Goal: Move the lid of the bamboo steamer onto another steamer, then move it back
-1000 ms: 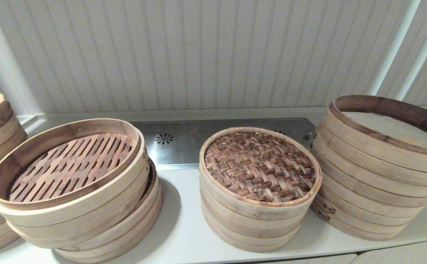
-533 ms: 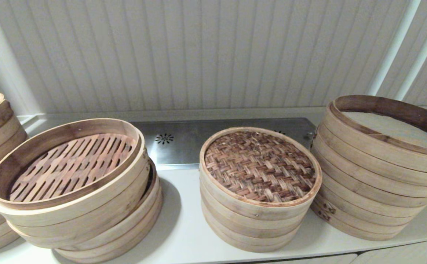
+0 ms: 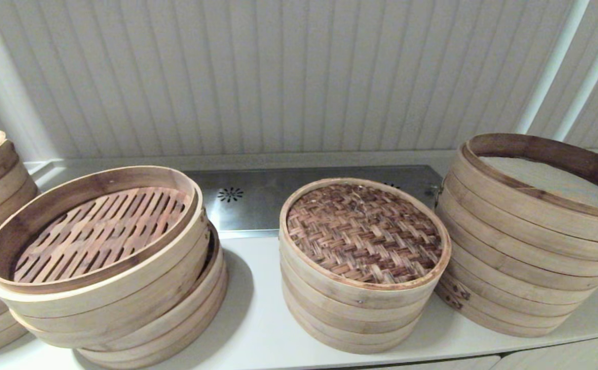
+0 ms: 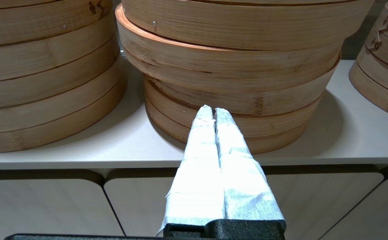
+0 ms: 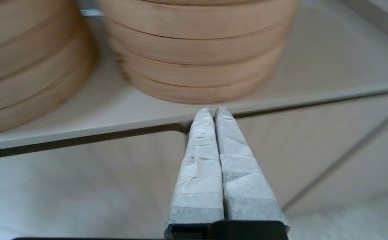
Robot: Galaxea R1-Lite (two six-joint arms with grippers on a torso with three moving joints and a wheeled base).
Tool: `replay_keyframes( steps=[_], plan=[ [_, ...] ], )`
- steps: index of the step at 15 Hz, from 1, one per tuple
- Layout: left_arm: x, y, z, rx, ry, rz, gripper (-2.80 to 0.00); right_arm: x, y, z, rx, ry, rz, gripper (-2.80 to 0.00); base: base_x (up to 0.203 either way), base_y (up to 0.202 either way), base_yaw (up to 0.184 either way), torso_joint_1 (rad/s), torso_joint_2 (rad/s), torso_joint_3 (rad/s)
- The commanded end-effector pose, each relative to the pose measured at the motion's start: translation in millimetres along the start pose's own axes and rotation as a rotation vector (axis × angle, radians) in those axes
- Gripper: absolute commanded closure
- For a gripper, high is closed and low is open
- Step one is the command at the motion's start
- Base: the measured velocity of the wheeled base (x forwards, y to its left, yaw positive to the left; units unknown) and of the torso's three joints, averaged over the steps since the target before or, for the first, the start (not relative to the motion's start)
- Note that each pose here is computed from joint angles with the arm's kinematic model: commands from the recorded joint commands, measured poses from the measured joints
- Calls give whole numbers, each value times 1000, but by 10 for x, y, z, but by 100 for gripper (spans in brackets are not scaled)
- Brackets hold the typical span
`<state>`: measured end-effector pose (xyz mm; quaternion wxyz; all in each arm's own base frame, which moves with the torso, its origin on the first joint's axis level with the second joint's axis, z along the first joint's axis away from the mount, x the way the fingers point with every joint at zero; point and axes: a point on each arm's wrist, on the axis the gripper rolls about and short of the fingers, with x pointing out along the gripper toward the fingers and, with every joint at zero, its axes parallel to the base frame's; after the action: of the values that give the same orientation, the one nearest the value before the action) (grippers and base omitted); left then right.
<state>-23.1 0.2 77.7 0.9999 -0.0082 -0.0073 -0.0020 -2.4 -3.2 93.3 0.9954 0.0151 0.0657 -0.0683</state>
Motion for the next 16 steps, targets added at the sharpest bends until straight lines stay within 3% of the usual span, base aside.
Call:
replay_keyframes(
  steps=[1, 2, 6, 10, 16],
  plan=[
    [0, 0, -1, 0, 0, 1, 0, -27, 21, -58, 3, -14, 89, 0, 0, 0, 0, 0, 0, 0],
    [0, 0, 4, 0, -1, 1, 0, -48, 19, -96, 3, -11, 101, 0, 0, 0, 0, 0, 0, 0],
    [0, 0, 4, 0, -1, 1, 0, -170, 0, -173, -4, -139, 121, 0, 0, 0, 0, 0, 0, 0],
    [-1, 0, 2, 0, -2, 1, 0, -176, -2, -213, -38, -121, 122, 0, 0, 0, 0, 0, 0, 0],
    [0, 0, -1, 0, 0, 1, 0, -176, -2, -214, -27, -119, 123, 0, 0, 0, 0, 0, 0, 0]
  ],
)
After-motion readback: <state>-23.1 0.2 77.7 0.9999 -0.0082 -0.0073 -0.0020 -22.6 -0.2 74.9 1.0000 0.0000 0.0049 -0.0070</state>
